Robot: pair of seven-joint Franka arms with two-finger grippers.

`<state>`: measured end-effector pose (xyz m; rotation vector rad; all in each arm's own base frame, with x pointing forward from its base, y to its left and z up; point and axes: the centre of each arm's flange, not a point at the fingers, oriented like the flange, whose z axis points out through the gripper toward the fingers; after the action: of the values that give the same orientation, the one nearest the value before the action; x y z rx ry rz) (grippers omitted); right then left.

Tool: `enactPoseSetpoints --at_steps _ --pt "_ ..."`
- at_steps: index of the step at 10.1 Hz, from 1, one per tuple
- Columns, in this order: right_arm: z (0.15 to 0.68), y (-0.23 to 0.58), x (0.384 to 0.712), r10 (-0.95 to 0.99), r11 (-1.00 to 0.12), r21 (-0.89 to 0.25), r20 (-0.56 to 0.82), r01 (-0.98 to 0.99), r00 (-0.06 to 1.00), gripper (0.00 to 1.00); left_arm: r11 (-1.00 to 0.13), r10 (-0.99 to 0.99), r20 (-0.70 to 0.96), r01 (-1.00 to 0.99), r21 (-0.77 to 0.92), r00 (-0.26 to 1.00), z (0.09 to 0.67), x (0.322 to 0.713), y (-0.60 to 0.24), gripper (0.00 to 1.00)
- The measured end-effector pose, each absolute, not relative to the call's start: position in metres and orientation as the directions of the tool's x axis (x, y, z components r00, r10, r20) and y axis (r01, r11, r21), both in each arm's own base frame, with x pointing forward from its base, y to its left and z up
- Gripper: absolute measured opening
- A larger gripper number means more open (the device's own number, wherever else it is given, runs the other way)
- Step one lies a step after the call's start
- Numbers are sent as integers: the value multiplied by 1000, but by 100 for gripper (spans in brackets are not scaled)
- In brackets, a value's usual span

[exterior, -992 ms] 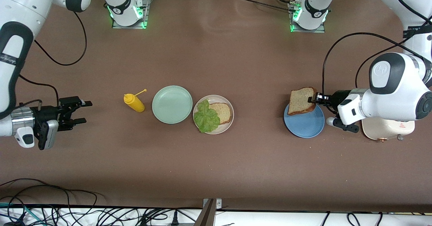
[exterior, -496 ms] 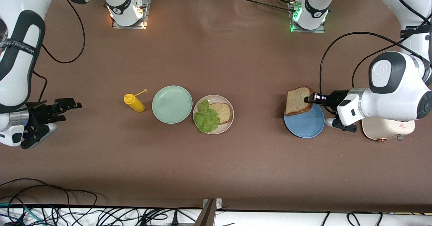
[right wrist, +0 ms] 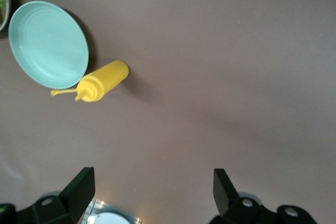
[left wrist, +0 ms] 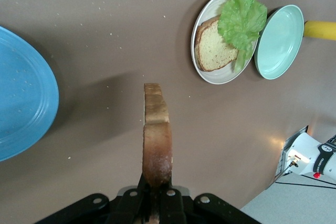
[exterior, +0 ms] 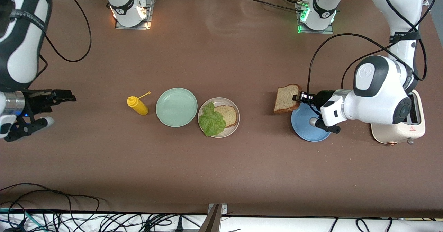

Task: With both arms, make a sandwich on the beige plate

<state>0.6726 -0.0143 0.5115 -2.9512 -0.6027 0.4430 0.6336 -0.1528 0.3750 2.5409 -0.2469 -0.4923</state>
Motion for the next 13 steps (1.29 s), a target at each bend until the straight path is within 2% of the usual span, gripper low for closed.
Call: enactPoseSetpoints --at_steps 3,6,10,13 --pt "549 -29 646 370 -929 -121 -283 350 885 100 -842 -280 -310 -78 534 909 366 632 -165 9" --pt "554 -11 617 304 -952 -68 -267 297 914 100 -850 -276 -330 -69 522 903 357 632 -184 9" --pt "549 -24 563 251 -968 -62 -142 245 957 100 -859 -262 -340 -57 509 903 353 639 -200 9" --pt "588 -69 539 179 -984 -11 -55 179 982 100 -832 -256 -344 -24 555 904 344 647 -216 9"
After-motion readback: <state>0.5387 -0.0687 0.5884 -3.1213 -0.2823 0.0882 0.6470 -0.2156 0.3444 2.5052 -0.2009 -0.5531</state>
